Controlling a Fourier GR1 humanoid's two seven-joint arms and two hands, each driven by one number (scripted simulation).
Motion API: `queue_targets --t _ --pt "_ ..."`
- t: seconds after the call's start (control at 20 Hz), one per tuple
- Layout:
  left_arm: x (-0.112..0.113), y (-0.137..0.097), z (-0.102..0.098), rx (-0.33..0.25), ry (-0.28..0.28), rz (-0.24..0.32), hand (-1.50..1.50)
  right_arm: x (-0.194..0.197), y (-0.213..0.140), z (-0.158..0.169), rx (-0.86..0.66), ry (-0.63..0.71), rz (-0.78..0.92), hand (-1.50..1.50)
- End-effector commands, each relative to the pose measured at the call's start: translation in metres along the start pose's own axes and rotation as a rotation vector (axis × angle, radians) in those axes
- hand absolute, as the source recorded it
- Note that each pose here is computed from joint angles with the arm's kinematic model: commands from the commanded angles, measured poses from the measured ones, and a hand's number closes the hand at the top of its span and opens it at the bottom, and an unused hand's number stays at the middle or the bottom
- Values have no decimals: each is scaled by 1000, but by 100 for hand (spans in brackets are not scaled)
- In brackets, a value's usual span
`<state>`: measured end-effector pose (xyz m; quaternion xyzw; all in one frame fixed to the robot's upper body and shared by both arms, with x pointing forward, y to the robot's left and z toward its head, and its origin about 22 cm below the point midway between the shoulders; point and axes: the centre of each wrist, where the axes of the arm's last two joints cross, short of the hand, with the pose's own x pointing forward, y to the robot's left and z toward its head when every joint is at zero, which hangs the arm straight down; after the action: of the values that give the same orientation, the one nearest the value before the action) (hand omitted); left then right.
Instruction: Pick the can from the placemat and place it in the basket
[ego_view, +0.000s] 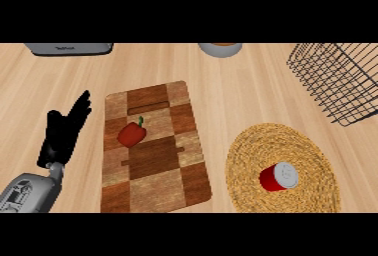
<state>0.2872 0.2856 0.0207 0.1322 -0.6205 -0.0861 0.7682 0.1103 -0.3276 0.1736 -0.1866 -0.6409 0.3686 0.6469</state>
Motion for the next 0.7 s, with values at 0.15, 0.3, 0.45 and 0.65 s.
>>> queue_targets --t 0.15,0.3,0.45,0.65 --pt "-3 6 -10 -24 -12 -10 0 10 9 9 -81 30 -20 -150" --pt "-1 -2 -7 -21 -7 3 0 1 17 10 -129 51 -10 -150" --pt "1 2 -10 -2 -8 9 0 9 21 9 -177 68 -9 -150" --pt "20 -6 2 -29 -9 13 0 -4 43 -13 -141 79 -11 -150"
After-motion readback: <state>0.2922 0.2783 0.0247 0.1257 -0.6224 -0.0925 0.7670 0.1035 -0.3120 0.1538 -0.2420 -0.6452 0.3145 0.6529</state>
